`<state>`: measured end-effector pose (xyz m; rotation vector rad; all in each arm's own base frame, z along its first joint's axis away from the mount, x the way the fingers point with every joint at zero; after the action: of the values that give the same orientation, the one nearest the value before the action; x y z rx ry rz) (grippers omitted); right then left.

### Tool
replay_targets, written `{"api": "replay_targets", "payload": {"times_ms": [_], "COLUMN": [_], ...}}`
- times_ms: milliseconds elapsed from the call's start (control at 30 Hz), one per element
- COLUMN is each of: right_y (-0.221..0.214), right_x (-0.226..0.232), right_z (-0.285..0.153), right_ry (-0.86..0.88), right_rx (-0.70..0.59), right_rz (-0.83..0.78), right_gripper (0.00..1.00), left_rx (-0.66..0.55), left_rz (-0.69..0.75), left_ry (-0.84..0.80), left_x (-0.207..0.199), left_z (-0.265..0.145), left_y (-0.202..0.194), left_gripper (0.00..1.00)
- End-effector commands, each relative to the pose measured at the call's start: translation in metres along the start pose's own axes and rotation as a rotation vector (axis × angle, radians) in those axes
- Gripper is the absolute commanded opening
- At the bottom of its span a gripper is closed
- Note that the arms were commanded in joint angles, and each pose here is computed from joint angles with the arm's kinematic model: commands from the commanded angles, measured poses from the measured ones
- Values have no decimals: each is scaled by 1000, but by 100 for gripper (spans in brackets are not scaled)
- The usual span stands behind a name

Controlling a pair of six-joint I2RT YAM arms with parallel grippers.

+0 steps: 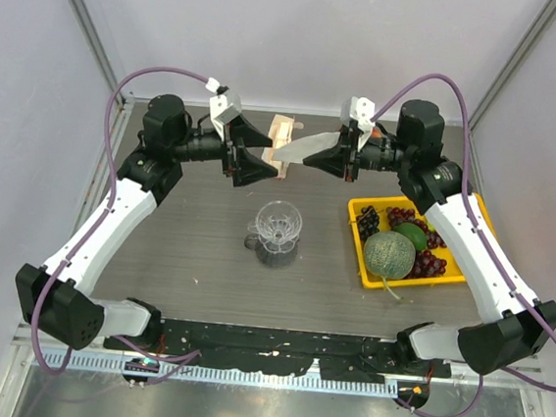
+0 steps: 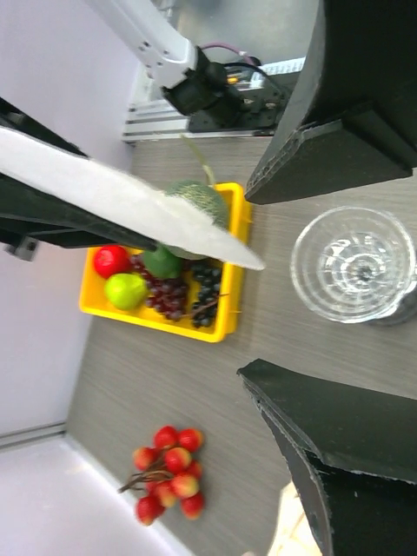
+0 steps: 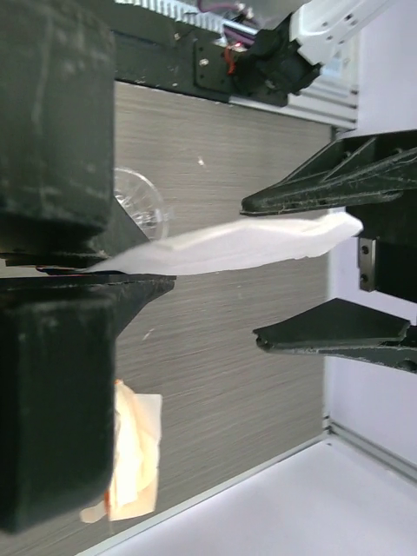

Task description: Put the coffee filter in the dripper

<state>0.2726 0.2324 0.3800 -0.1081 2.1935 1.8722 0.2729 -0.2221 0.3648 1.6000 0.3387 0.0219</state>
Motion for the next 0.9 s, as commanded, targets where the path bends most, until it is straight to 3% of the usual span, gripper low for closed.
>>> {"api": "replay_targets", "payload": {"times_ms": [0, 100, 167, 267, 333, 367, 467, 500, 567, 767, 867], "right_y": [45, 47, 46, 45, 45, 44, 39, 42, 39, 42, 49], "right_x": [5, 6, 9, 10, 10, 10, 10, 9, 8, 12, 18], "right_z": [-2, -1, -1, -2, -3, -3, -5, -6, -9, -25, -34], "right_ry": [25, 47, 55, 55, 50, 50, 38, 32, 19, 5, 10], "right_rx": [-157, -171, -170, -167, -164, -160, -124, -116, -74, 29, 65], "right_rz": [-39, -23, -17, -16, -19, -17, -14, -46, -78, -159, -161], "right_gripper": [5, 5, 6, 5, 5, 10, 40, 59, 70, 79, 87], "left_rx": [-148, -156, -160, -167, -161, -157, -120, -96, -45, 75, 118], "left_rz": [35, 43, 50, 57, 62, 54, 69, 70, 98, 212, 385], "left_ry": [-70, -102, -113, -130, -150, -148, -148, -144, -137, -90, -15], "left_x": [-15, -20, -22, -24, -27, -26, -28, -27, -27, -21, -8], "left_z": [7, 13, 15, 15, 14, 14, 12, 11, 8, -2, -9], "left_y": [42, 43, 45, 48, 47, 45, 40, 36, 29, 5, 0], "left_gripper": [81, 75, 62, 36, 12, 0, 0, 0, 0, 0, 0]}}
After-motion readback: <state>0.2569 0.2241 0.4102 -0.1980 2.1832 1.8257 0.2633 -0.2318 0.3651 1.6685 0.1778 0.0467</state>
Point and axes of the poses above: each gripper's point midway between its finger pads, its own z axis out along the fingers, its own x axis along the line the jaws close on, y = z × x, the point moved 4 cm from there along -z, back along the fingers, and after that the axes turned 5 degrees about -z, right-handed, at the moved point
